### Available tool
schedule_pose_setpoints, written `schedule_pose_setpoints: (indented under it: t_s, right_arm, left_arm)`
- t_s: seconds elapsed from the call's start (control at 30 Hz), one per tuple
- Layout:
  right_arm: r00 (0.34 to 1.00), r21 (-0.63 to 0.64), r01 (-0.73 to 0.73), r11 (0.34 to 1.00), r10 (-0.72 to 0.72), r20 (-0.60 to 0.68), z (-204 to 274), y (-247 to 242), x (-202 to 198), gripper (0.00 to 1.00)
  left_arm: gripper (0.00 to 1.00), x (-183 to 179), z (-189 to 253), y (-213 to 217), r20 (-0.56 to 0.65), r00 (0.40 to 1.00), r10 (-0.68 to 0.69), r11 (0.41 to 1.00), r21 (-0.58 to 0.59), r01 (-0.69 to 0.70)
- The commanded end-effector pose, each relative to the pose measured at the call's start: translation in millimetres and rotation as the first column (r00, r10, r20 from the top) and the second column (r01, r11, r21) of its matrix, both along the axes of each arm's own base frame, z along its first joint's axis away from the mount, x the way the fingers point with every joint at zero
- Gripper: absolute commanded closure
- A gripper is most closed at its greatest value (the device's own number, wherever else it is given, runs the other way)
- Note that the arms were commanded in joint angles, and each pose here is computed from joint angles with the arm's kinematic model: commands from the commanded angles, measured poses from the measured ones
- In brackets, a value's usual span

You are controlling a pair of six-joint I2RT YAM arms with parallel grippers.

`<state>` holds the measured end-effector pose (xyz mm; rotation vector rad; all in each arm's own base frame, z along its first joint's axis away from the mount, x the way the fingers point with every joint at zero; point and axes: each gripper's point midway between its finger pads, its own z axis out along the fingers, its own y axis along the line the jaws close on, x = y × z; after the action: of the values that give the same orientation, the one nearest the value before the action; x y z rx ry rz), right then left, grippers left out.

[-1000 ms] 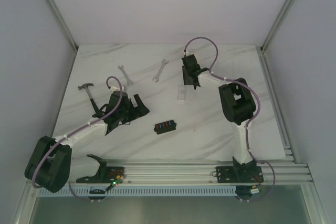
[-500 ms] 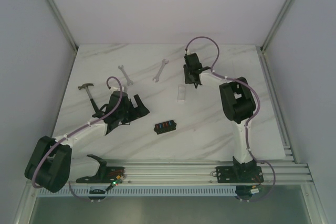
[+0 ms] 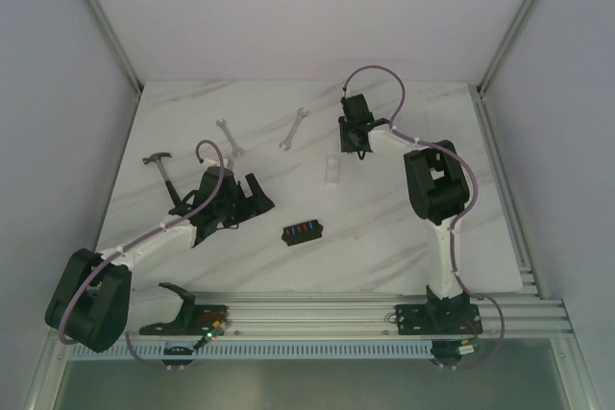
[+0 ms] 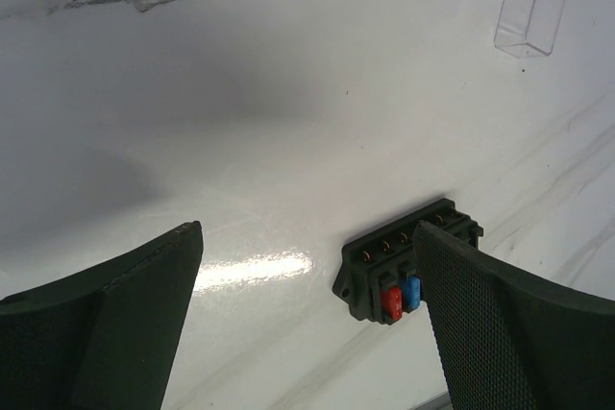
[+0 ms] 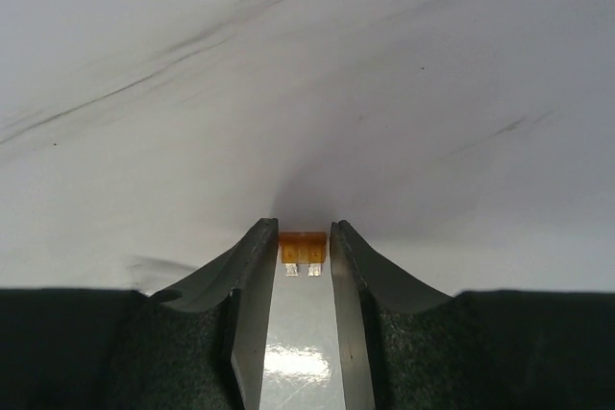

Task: Snap on the fuse box
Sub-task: Pick up the fuse from the center of the board.

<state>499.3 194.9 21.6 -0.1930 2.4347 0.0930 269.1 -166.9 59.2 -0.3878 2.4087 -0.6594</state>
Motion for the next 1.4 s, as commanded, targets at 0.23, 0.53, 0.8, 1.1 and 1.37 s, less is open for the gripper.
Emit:
schedule_pose_setpoints:
  t_s: [0.23, 0.53, 0.8, 1.1, 1.37]
  right_arm:
    - [0.985, -0.083, 0.011, 0.997, -0.025, -0.171, -43.4, -18.9, -33.9, 0.7]
    - [0.987, -0.092, 0.023, 0.996, -0.037, -0.156, -28.4, -17.4, -48.1, 0.72]
    - [0.986, -0.084, 0.034, 0.996, -0.047, -0.163, -13.4, -17.2, -83.1, 0.72]
    - [0.973, -0.079, 0.036, 0.996, -0.053, -0.224, -7.9, -15.3, -146.8, 0.71]
    - [0.953, -0.102, 0.016, 0.995, -0.046, -0.298, -19.0, -13.0, -189.2, 0.67]
  left_arm:
    - [0.0, -0.1, 4.6, -2.6, 0.0, 1.0, -0.014, 1.0, -0.017, 0.014]
    - [0.0, 0.3, 17.1, -9.4, 0.036, 0.998, -0.042, 0.998, -0.049, 0.043]
    - [0.0, 1.0, 34.8, -17.1, 0.106, 0.992, -0.063, 0.995, -0.072, 0.071]
    - [0.0, -2.6, 43.8, -28.6, 0.148, 0.985, -0.086, 0.99, -0.095, 0.1]
    - [0.0, -3.9, 48.7, -30.5, 0.168, 0.982, -0.089, 0.989, -0.101, 0.107]
